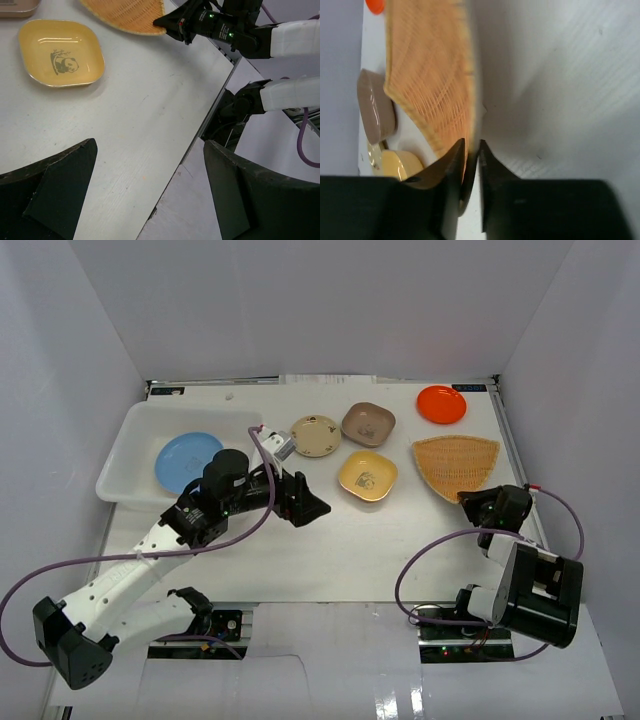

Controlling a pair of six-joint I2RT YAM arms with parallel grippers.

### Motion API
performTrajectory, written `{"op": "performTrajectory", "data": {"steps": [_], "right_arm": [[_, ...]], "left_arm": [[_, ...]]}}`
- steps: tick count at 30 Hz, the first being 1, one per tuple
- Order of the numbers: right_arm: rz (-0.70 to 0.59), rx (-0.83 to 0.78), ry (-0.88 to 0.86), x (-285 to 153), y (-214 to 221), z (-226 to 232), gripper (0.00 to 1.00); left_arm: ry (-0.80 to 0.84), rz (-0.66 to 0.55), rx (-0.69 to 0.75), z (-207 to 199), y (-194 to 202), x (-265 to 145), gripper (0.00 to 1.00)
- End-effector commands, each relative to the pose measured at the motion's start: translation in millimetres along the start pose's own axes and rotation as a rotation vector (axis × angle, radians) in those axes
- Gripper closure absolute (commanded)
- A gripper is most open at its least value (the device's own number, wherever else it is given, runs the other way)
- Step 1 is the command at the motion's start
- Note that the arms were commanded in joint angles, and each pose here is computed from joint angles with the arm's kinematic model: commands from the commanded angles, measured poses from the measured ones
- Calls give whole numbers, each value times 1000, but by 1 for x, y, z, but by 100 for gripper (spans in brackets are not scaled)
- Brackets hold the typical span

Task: Place the plates into the plastic bin on the countertop

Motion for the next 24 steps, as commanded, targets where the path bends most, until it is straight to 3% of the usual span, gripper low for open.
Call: {"op": "performTrajectory", "data": {"steps": [1,2,7,11,14,17,21,22,24], "right_arm": [[-98,42,-98,-7,-17,19,87],[-117,46,-104,-10,-19,20,91],[-273,-17,-155,-44,-44,43,92],[-347,-94,-320,-78,-61,94,92],[-330,-165,-505,-105,-56,152,92],[-178,-266,-695,-119,-17,222,92],[58,-396,-934,-144,73,313,92],[133,-435,-928,-129,102,323,92],[193,-467,-1051,-155,132,376,92]], "left_arm": [[-10,-89,66,-8,-15,-16,2],[-18,-104,71,-8,-18,-18,2],[18,-160,84,-25,-35,-31,2],[11,-257,97,-36,-57,-47,2],[13,-359,115,-47,-79,-63,2],[23,-439,134,-61,-101,-78,2],[15,-540,168,-75,-128,-99,2],[-3,-570,171,-75,-134,-104,2],[-9,-630,192,-81,-142,-118,2]]}}
Point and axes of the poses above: each gripper's point midway between its finger pads, its own x axis out along the fingers, its own z axis along the line the jaws close on, y = z × x, the point moved 3 cm from there along -x, back along the fingers, and after that the axes turned 6 degrees about -x, right-handed, at the moved point
